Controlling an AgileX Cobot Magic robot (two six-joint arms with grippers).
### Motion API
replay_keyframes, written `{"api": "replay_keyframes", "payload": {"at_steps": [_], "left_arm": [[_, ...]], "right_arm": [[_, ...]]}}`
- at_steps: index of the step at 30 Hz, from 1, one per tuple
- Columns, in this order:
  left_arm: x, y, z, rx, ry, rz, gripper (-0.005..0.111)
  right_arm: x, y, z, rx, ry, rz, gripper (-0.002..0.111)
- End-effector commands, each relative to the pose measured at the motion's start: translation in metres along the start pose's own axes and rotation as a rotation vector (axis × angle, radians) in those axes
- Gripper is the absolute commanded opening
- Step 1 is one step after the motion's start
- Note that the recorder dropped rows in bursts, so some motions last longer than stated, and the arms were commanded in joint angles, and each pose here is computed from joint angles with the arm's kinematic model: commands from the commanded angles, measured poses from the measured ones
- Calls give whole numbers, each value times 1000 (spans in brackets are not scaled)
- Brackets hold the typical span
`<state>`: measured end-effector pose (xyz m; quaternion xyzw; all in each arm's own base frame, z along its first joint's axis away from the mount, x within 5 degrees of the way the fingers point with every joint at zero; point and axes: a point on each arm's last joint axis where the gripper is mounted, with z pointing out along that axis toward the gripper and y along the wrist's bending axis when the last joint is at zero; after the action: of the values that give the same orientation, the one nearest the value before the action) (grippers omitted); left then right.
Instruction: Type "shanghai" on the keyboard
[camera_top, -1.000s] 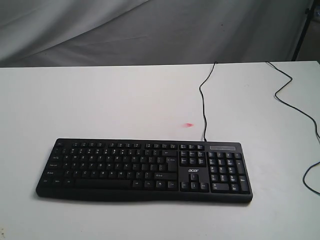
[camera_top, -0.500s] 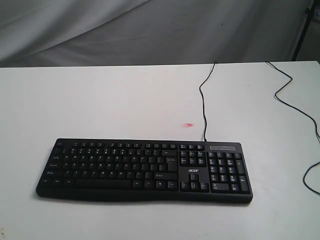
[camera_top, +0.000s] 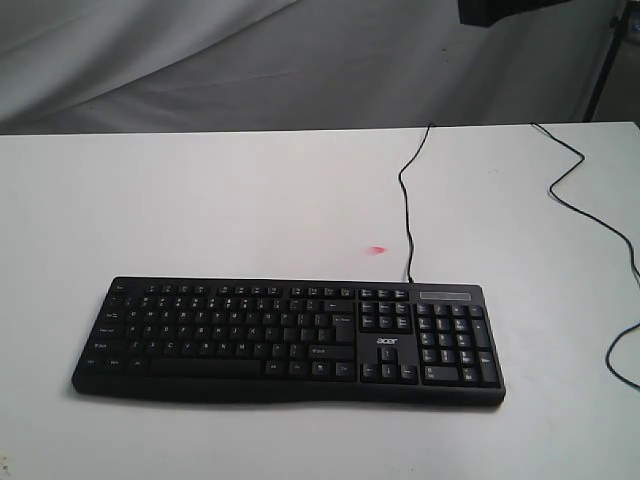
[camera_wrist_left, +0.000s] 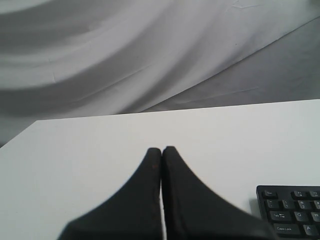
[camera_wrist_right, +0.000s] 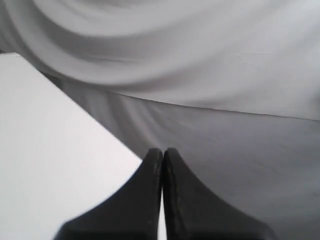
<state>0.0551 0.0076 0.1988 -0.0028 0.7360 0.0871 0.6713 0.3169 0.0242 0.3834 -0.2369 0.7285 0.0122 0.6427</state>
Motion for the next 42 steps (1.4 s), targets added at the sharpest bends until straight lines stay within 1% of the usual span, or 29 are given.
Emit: {"api": "replay_keyframes", "payload": {"at_steps": [1,2,4,5,6,7,8,9,10,12,13,15,17,18,19,21,22,23,25,26,27,29,32,33,35,37,38,40,42], "left_arm": [[1,0,1,4,3,-3,1],[1,0,1,4,3,-3,1],[1,0,1,4,3,-3,1],[1,0,1,4,3,-3,1],[1,0,1,4,3,-3,1],[1,0,1,4,3,-3,1],[1,0,1,4,3,-3,1],[1,0,1,4,3,-3,1],[1,0,1,4,3,-3,1],[1,0,1,4,3,-3,1],[1,0,1,4,3,-3,1],[1,0,1,4,3,-3,1],[1,0,1,4,3,-3,1],[1,0,1,4,3,-3,1],[1,0,1,4,3,-3,1],[1,0,1,4,3,-3,1],[1,0,1,4,3,-3,1],[1,0,1,4,3,-3,1],[1,0,1,4,3,-3,1],[1,0,1,4,3,-3,1],[1,0,1,4,3,-3,1],[1,0,1,4,3,-3,1],[1,0,1,4,3,-3,1],[1,0,1,4,3,-3,1],[1,0,1,4,3,-3,1],[1,0,1,4,3,-3,1],[1,0,1,4,3,-3,1],[1,0,1,4,3,-3,1],[1,0,1,4,3,-3,1]], "right_arm": [[-8,-16,0,309,37,-103,0],[-11,-17,-1,323,32,-104,0],[-24,-17,-2,267,-26,-60,0],[-35,-14,-4,130,-88,-12,0],[-39,-13,-4,66,-106,-3,0],[-50,-13,-3,-69,-148,62,0],[-52,-16,-1,-94,-155,92,0],[-55,-26,5,-119,-158,176,0],[-53,-33,12,-138,-154,215,0],[-45,-40,26,-139,-135,220,0],[-40,-46,31,-79,-125,202,0],[-37,-56,36,75,-111,107,0],[-38,-69,36,315,-81,-8,0],[-41,-75,33,479,-44,-93,0],[-41,-78,30,577,-11,-142,0],[-46,-82,28,704,53,-270,0],[-49,-86,27,736,67,-313,0],[-56,-88,27,734,43,-275,0],[-67,-92,25,674,-24,-114,0],[-72,-93,25,616,-60,-79,0],[-77,-91,26,563,-96,-80,0],[-84,-91,25,540,-109,-107,0],[-85,-90,29,537,8,-141,0],[-86,-90,31,517,50,-135,0],[-91,-91,33,429,58,-41,0],[-92,-87,39,268,57,24,0],[-91,-82,43,184,61,16,0],[-88,-64,50,-53,75,-32,0],[-79,-48,56,-238,108,-90,0]]}}
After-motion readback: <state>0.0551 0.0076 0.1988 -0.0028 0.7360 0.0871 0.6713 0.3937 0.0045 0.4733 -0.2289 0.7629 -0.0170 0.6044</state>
